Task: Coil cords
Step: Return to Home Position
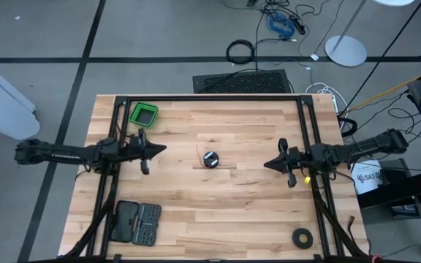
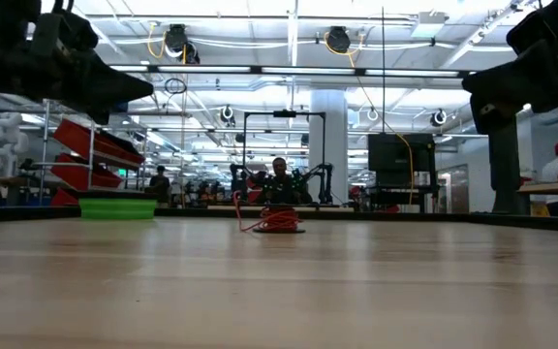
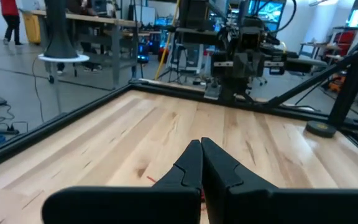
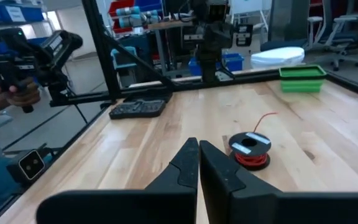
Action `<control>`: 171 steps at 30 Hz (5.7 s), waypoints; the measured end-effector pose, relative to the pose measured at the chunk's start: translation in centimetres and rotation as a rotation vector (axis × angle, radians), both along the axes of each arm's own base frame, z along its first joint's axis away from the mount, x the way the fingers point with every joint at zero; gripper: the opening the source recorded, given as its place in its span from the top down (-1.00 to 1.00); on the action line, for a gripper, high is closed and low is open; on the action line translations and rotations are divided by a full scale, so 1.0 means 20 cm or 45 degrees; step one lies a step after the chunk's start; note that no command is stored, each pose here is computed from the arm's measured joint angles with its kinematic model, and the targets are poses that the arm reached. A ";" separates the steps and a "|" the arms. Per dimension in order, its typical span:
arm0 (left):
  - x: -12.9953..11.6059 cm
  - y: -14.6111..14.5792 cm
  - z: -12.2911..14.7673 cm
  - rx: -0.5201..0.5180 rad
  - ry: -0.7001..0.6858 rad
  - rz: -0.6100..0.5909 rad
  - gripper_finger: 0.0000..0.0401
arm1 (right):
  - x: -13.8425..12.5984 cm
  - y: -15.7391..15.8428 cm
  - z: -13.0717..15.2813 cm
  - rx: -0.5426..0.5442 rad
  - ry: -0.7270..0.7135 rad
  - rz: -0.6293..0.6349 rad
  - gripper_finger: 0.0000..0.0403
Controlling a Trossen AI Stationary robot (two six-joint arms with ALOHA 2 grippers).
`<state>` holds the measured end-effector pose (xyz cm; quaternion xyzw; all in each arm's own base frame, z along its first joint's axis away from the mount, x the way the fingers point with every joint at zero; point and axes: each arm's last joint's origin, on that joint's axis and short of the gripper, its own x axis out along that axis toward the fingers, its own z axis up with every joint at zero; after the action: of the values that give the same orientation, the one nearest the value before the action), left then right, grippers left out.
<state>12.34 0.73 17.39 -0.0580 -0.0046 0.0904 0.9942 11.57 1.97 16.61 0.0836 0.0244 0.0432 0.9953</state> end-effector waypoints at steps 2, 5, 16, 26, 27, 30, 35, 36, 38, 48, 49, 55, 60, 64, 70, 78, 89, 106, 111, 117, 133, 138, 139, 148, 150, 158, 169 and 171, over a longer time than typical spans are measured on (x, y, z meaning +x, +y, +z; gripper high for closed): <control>-0.01 -0.01 0.00 0.002 -0.001 -0.008 1.00 | 0.00 -0.01 0.00 0.001 -0.007 -0.008 1.00; -0.03 -0.01 0.01 0.023 -0.029 -0.014 1.00 | 0.00 -0.01 0.00 0.004 0.002 -0.024 1.00; -0.12 -0.01 -0.01 0.031 0.000 0.018 1.00 | 0.00 -0.04 -0.02 -0.034 0.040 -0.087 1.00; -0.14 -0.01 -0.01 0.045 -0.003 0.017 1.00 | -0.03 -0.05 0.00 -0.061 -0.006 -0.161 1.00; -0.14 -0.01 -0.01 0.054 -0.001 0.017 1.00 | -0.03 -0.05 0.00 -0.061 -0.008 -0.161 1.00; -0.14 -0.01 -0.01 0.070 0.003 0.016 1.00 | -0.03 -0.05 0.00 -0.060 -0.003 -0.160 1.00; -0.14 -0.01 -0.01 0.065 0.004 -0.001 1.00 | -0.03 -0.05 0.00 -0.059 0.002 -0.155 1.00; -0.14 -0.01 -0.01 0.066 0.004 -0.021 1.00 | -0.03 -0.05 0.00 -0.063 0.001 -0.155 1.00; -0.14 -0.02 -0.01 0.067 0.007 -0.063 1.00 | -0.03 -0.05 0.00 -0.069 0.002 -0.154 1.00; -0.14 -0.05 -0.01 0.160 0.018 -0.126 1.00 | -0.03 -0.05 0.00 -0.107 0.003 -0.152 1.00; -0.14 -0.05 -0.01 0.158 0.018 -0.126 1.00 | -0.03 -0.05 0.00 -0.107 0.003 -0.152 1.00; -0.14 -0.05 -0.01 0.164 0.027 -0.125 0.98 | -0.03 -0.05 -0.01 -0.124 0.018 -0.153 1.00; -0.14 -0.05 -0.01 0.130 -0.002 -0.109 0.98 | -0.03 -0.05 0.00 -0.118 -0.006 -0.154 1.00; -0.13 -0.05 -0.03 0.155 -0.022 -0.133 0.99 | -0.03 -0.05 0.00 -0.111 -0.017 -0.155 1.00; -0.13 -0.05 -0.03 0.195 -0.017 -0.127 0.99 | -0.03 -0.05 0.00 -0.097 -0.003 -0.153 1.00; -0.13 -0.05 -0.03 0.162 -0.020 -0.127 0.99 | -0.03 -0.05 0.00 -0.142 -0.006 -0.150 1.00; -0.13 -0.05 -0.03 0.222 -0.012 -0.126 0.99 | -0.07 -0.06 0.04 -0.185 -0.135 -0.179 1.00; -0.13 -0.05 -0.03 0.221 -0.013 -0.126 0.99 | -0.10 -0.05 0.03 -0.173 -0.117 -0.081 1.00; -0.13 -0.05 -0.03 0.221 -0.015 -0.125 0.99 | -0.10 -0.05 0.03 -0.216 -0.120 -0.085 1.00; -0.13 -0.05 -0.02 0.221 -0.016 -0.125 0.99 | -0.10 -0.05 0.03 -0.251 -0.122 -0.071 1.00; -0.13 -0.05 -0.02 0.221 -0.019 -0.124 0.99 | -0.09 -0.10 0.02 -0.307 -0.097 -0.112 1.00; -0.13 -0.05 -0.02 0.221 -0.019 -0.124 0.99 | -0.10 -0.11 0.02 -0.327 -0.095 -0.138 1.00; -0.13 -0.05 -0.02 0.221 -0.019 -0.124 0.99 | -0.09 -0.11 0.02 -0.327 -0.094 -0.139 1.00; -0.13 -0.05 -0.02 0.221 -0.020 -0.124 0.99 | -0.09 -0.11 0.02 -0.296 -0.093 -0.141 1.00; -0.13 -0.05 -0.02 0.221 -0.020 -0.124 0.99 | -0.09 -0.11 0.02 -0.283 -0.093 -0.141 1.00; -0.13 -0.05 -0.02 0.221 -0.020 -0.124 0.99 | -0.09 -0.11 0.02 -0.128 -0.088 -0.144 1.00; -0.13 -0.05 -0.02 0.221 -0.021 -0.124 0.99 | -0.09 -0.11 0.02 -0.128 -0.088 -0.144 1.00; -0.13 -0.05 -0.02 0.221 -0.021 -0.124 0.99 | -0.09 -0.11 0.02 -0.128 -0.088 -0.144 1.00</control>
<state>9.76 -0.33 16.92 0.0275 -0.0176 0.0407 0.9986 9.68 -0.24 17.01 0.0333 -0.0126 -0.0114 0.9993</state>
